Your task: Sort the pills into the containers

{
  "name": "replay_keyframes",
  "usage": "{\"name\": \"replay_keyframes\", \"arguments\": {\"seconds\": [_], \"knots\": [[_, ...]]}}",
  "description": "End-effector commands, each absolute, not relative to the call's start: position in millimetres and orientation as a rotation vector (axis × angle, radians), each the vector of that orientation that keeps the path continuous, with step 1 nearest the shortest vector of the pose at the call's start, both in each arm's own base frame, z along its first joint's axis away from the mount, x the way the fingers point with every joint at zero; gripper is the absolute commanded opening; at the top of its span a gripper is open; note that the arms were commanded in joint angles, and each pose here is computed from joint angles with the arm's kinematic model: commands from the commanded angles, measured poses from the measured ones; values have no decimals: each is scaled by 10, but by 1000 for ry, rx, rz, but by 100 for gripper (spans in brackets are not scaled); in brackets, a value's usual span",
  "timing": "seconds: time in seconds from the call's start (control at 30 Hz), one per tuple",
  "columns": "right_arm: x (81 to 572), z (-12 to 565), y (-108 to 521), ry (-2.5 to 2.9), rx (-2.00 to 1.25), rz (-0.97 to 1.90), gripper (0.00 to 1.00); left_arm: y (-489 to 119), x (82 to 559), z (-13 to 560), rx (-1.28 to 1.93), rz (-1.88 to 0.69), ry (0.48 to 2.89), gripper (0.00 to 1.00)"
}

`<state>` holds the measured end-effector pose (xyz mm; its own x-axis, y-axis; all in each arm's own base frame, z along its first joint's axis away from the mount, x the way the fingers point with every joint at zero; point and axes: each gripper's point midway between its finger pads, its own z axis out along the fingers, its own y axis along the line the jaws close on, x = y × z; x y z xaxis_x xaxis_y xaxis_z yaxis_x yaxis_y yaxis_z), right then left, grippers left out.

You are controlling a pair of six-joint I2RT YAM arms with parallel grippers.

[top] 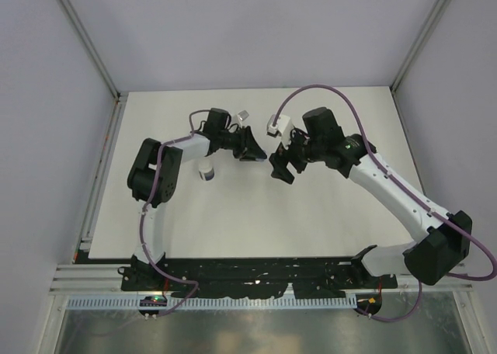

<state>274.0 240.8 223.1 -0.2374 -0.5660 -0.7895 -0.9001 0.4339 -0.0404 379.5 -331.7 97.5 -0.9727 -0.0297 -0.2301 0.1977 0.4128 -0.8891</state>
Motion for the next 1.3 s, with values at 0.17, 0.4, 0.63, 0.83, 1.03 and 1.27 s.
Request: {"name": "replay_keyframes", "arguments": {"seconds": [0.17,0.4,0.63,0.83,1.03,1.27], "knots": [[2692,2500,2411,1821,-1202,579,86,-3322,4251,904,50,-1464,2434,0],[2663,2509,2406,1814,-1198,590,86,-3019,4266,676,-48,-1337,2515,2],[2670,2500,2424,1823,-1199,603,87,-2777,4316,593,-84,-1277,2535,13],[2653,2496,2416,1823,-1202,602,87,-2640,4352,528,-128,-1248,2557,24],[2633,2487,2432,1821,-1205,616,87,-2532,4356,497,-130,-1191,2575,41],[2649,2476,2436,1822,-1203,616,88,-2473,4381,525,-130,-1159,2578,53]]}}
